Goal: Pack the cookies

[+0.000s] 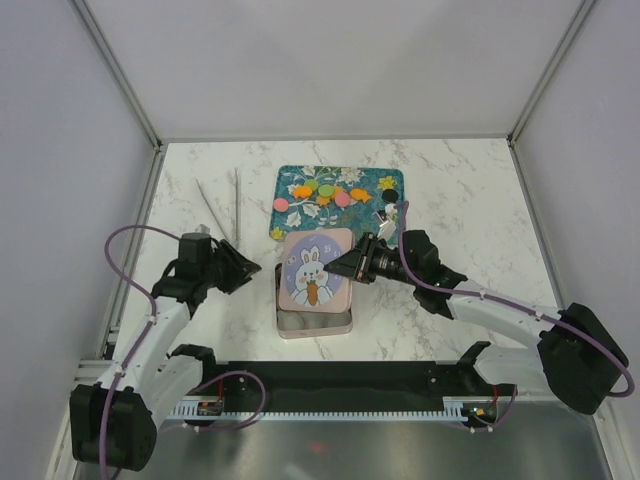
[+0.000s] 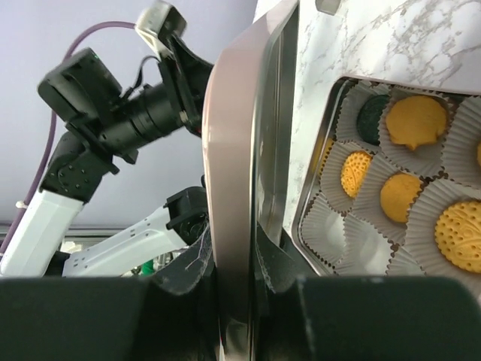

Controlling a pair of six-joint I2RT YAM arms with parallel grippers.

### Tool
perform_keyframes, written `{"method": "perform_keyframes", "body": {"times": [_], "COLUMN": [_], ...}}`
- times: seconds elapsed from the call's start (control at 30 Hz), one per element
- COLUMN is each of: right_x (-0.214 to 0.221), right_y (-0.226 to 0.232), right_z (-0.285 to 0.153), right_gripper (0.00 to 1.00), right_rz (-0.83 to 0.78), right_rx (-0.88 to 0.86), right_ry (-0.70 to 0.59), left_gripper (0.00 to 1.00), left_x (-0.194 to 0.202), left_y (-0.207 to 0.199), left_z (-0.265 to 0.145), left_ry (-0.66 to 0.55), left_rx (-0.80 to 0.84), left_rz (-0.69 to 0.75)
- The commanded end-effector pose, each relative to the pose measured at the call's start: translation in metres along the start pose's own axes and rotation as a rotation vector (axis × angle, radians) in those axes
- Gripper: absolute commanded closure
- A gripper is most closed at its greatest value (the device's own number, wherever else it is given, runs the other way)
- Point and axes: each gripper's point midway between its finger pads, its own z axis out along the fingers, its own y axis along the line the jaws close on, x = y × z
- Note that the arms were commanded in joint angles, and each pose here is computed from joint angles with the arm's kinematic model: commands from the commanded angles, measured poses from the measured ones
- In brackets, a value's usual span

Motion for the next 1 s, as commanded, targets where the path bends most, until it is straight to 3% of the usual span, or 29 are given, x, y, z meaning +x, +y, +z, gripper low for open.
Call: {"method": "perform_keyframes", "body": {"times": [0.0,0.13,0.33,0.6,0.97], "right_x": [0.003,0.013,0.026,0.035,0.029], "right_y": [0.018,0.018,0.01,-0.001,-0.019], "right_z": [0.003,0.006,0.012,0.017,0.022], "right_gripper": [1.0,1.0,1.0,1.0,1.0], "right_rz": [-0.011,0.022,0.039,0.066,0.091], "right_rx": [-0.105,-0.152,-0.178,-0.179,-0.151], "right_ry": [0.023,0.082,0.149,0.188,0.181], "left_gripper": [0.48,0.33,0.19,0.17,0.16], "left_x": [-0.025,-0.034,-0.024,0.014,0.023], "left_y": [-0.006,-0.024,-0.057,-0.06,-0.034], "left_z": [-0.016,-0.025,-0.046,-0.042,-0.022], "left_ry": [-0.061,-0.076,-0.039,0.142,0.133], "left_rx": [-0.009,0.065,0.253,0.337,0.236], "left_rz": [0.08,0.131,0.294,0.325,0.254]}}
